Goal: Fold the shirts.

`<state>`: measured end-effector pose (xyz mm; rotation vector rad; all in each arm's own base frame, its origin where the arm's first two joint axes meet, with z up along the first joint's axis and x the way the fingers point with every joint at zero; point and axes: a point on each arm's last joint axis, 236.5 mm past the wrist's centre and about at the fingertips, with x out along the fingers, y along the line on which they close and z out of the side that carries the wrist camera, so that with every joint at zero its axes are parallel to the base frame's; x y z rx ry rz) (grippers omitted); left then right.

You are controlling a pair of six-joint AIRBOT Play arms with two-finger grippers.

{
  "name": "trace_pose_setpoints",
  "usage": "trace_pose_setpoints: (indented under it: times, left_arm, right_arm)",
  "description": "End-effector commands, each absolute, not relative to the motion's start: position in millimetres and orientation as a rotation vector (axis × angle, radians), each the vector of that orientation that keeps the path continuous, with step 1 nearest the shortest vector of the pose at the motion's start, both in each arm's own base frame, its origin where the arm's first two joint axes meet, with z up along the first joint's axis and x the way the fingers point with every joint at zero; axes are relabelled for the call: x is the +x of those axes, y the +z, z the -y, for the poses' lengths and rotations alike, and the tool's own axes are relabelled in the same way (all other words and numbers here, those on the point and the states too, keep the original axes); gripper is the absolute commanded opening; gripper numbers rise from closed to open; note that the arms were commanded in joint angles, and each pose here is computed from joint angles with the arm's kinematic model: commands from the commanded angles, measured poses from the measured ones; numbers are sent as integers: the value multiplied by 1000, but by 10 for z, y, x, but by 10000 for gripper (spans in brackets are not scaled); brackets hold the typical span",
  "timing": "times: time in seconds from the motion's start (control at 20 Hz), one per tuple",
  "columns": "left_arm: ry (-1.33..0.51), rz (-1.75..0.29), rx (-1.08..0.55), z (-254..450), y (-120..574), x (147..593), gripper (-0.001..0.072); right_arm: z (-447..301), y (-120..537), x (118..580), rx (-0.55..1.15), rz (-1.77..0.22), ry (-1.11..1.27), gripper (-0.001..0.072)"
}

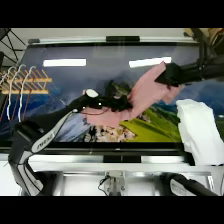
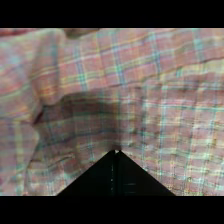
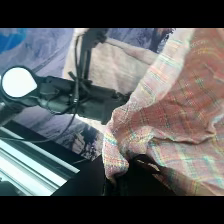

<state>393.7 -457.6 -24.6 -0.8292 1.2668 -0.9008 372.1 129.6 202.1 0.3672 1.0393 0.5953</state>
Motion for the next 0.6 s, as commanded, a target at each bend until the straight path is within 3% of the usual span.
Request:
trace_pose_setpoints:
  times: [0.0,0.15,0.3,0.55]
  left_arm:
    - [-957,-1208,-817,4576,-11,4004,27]
    - [-970,-1135,-660,3884,354,4256,26]
    - [-847,-976,-523,2867,893,4667,27]
    - [-615,-692,-557,1213,2036,4888,27]
  right_arm:
    - [-1289,2107,3644,372,-1030,578,47]
    - [-1395,1946,3856,302,-1008,547,47]
    - [-1871,1771,4155,254,-947,612,47]
    - [-3166,1184,4360,262,-919,764,47]
